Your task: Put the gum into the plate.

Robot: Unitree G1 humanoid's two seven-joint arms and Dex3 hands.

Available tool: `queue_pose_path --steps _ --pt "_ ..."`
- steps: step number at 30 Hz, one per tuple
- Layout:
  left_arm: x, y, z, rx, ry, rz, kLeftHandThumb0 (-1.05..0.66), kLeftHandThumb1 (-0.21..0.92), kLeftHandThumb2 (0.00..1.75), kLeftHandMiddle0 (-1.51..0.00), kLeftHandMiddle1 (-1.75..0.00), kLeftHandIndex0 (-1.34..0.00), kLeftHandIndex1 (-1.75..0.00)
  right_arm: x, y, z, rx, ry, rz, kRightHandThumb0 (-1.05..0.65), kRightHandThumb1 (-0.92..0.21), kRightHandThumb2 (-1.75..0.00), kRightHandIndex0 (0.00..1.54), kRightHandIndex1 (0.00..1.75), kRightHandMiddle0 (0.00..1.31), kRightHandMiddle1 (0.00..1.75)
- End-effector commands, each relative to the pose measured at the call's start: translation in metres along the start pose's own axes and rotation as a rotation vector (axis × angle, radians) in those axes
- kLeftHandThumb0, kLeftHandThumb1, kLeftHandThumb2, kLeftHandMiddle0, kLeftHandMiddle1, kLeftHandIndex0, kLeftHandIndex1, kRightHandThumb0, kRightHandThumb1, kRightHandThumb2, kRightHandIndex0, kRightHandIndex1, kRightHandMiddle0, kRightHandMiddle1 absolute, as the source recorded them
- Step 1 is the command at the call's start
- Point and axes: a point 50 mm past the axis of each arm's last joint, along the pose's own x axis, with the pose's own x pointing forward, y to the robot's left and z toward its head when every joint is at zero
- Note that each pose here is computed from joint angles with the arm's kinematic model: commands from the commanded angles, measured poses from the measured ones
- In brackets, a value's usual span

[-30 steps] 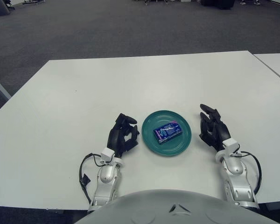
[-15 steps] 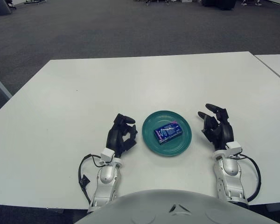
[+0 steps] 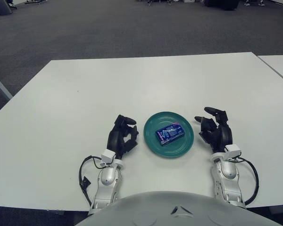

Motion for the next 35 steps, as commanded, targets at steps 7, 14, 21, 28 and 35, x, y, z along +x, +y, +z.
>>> queue_pose_path --steps 7,14,21,28,35 --pt "-0.0082 0.0062 -0.011 0.001 0.082 0.023 -0.38 0.77 0.73 -0.47 -1.75 -0.29 -1.75 -0.0205 0.0009 -0.0266 0.024 0.166 -0.032 -0.46 -0.77 -0.83 0.45 1.02 0.09 1.39" --pt "-0.0078 0.0062 -0.0112 0.0 0.081 0.025 -0.38 0.75 0.76 -0.49 -1.75 -0.3 -1.75 -0.0228 0.0002 -0.0275 0.019 0.173 -0.03 -0.46 -0.75 -0.85 0.45 1.01 0.08 1.37" --pt "-0.0072 0.006 -0.0104 0.003 0.072 0.023 -0.39 0.73 0.78 -0.46 -1.75 -0.31 -1.75 -0.0244 -0.0001 -0.0288 0.013 0.185 -0.034 -0.45 -0.73 -0.87 0.47 1.02 0.06 1.32" --pt "-0.0072 0.0063 -0.0101 0.005 0.08 0.018 -0.39 0.73 0.79 -0.46 -1.75 -0.31 -1.75 -0.026 0.0012 -0.0303 0.008 0.197 -0.031 -0.47 -0.74 -0.86 0.48 1.01 0.05 1.27" --pt "-0.0072 0.0067 -0.0099 -0.01 0.084 0.015 -0.39 0.71 0.81 -0.49 -1.75 -0.32 -1.75 -0.0267 0.0021 -0.03 0.004 0.201 -0.033 -0.47 -0.74 -0.85 0.49 1.02 0.07 1.28"
